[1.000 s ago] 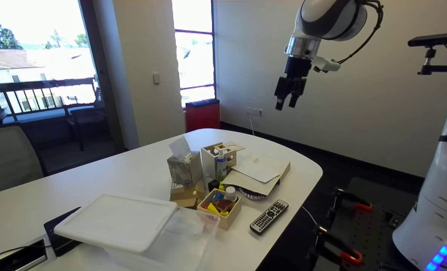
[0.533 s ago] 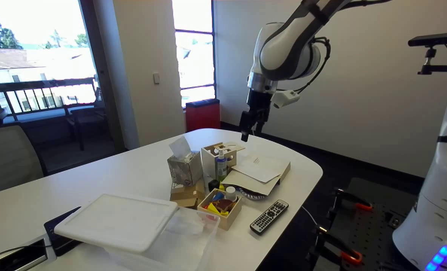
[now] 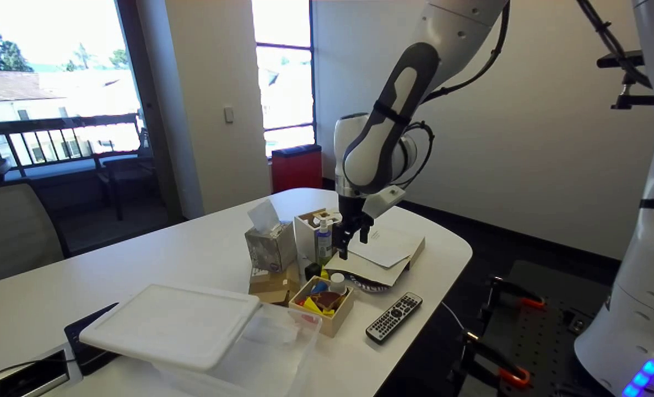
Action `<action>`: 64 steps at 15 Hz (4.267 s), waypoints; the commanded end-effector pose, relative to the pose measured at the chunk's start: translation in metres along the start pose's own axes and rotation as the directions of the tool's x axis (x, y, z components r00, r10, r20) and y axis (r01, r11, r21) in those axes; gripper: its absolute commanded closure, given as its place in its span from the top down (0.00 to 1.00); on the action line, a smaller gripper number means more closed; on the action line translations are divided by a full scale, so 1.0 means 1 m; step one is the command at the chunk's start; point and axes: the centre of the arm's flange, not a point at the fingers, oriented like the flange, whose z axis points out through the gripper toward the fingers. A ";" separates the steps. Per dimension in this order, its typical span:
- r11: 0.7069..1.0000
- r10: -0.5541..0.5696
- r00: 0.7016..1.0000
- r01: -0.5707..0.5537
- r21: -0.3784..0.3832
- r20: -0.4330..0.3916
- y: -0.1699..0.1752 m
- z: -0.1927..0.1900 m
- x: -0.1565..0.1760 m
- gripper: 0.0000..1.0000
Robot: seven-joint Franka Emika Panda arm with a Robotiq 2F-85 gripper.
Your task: Put the coffee capsule in the big lunchbox
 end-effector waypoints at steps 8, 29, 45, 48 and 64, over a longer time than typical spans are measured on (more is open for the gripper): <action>0.999 0.030 0.998 -0.031 0.014 0.055 -0.006 0.076 0.041 1.00; 1.000 0.003 0.997 -0.005 0.025 0.076 -0.025 0.105 0.055 0.17; 0.950 -0.311 0.950 0.311 -0.013 0.010 -0.158 0.013 0.032 0.16; 0.915 -0.404 0.915 0.404 0.004 0.017 -0.199 0.018 0.014 0.16; 0.803 -0.593 0.803 0.595 -0.030 0.056 -0.251 0.054 0.007 0.95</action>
